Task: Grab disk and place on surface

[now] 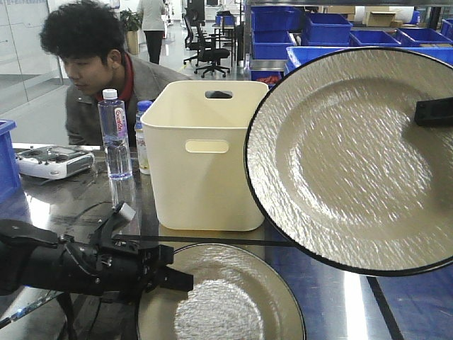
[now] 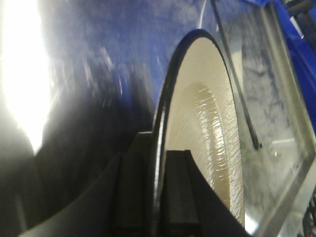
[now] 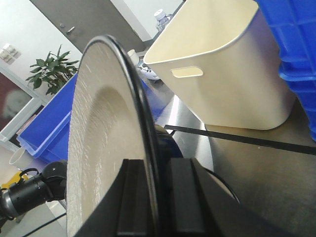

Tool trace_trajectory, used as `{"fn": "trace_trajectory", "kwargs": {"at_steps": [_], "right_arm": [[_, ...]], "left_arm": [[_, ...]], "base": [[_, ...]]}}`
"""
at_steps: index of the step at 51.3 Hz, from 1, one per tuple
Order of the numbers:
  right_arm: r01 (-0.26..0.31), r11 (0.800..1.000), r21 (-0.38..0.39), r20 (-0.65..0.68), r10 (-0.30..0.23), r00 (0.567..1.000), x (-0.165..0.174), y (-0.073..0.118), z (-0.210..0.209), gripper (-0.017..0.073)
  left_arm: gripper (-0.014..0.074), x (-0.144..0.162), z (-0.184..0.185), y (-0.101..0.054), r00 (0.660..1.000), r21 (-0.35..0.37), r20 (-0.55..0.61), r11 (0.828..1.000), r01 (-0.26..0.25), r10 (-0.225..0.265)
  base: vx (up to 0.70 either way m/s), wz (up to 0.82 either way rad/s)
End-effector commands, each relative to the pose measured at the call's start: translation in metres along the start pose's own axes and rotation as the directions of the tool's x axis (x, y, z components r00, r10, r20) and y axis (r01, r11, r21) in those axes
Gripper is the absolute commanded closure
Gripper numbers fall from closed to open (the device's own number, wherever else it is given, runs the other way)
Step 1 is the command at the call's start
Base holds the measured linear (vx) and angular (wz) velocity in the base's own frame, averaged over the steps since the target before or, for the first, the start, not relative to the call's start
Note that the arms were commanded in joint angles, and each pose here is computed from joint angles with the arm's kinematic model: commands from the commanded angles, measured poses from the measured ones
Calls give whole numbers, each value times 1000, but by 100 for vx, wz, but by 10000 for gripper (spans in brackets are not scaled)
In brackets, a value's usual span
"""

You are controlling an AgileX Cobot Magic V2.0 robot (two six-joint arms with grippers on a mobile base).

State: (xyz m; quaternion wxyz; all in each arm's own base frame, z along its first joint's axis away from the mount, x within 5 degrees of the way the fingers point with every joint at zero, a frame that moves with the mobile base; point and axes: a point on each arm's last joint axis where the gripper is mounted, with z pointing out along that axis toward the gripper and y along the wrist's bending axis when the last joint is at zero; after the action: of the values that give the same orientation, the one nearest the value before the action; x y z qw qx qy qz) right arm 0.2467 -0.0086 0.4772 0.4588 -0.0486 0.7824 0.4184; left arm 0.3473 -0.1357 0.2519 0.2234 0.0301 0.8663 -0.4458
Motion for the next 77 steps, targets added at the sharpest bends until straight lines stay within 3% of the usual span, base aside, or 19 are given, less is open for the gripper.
{"fn": "trace_trajectory", "kwargs": {"at_steps": [1,8,17,22,27,30,42,52,57,64,72,77], "right_arm": [[22,994,-107,84,-13,996,-9,28,-10,568],[23,994,-107,84,-14,996,-9,28,-10,568],[26,995,-100,93,-17,996,-9,28,-10,568],[26,995,-98,98,-16,995,-10,27,-10,568],[24,995,-99,109,-13,994,-11,28,-10,568],[22,995,-95,121,-11,993,-12,27,-10,568],[21,996,-81,137,-10,991,-13,26,-10,568],[47,997,-55,124,-40,991,-13,22,-9,568],[41,999,-4,90,-40,995,-11,11,-5,568],[-3,997,75,8,3,1000,-6,-7,9,568],[-7,992,124,-188,31,982,13,-20,63,568],[-12,998,66,-311,32,950,32,-18,106,568]], "left_arm": [[513,-16,-11,-25,991,82,136,996,-20,9],[383,-16,-9,-24,990,89,142,995,-40,27],[108,-16,-9,-24,991,90,133,995,-44,32],[-1,-15,-9,-25,992,101,124,994,-46,33],[-55,-15,-17,-27,993,127,114,990,-58,43],[-57,-17,-24,-27,988,115,130,989,-97,82],[-10,-25,-68,-20,964,-14,171,978,-206,206],[122,-24,-116,-33,937,-58,222,963,-265,271],[300,-17,-143,-48,915,-64,245,948,-313,319],[606,-6,-180,-74,854,-130,332,917,-378,399],[603,9,-204,-100,788,-179,397,882,-436,470],[601,14,-208,-105,775,-200,390,867,-456,498]], "base": [[0,0],[0,0],[0,0],[0,0],[0,0],[0,0],[0,0],[0,0],[0,0],[0,0],[0,0],[0,0]]}}
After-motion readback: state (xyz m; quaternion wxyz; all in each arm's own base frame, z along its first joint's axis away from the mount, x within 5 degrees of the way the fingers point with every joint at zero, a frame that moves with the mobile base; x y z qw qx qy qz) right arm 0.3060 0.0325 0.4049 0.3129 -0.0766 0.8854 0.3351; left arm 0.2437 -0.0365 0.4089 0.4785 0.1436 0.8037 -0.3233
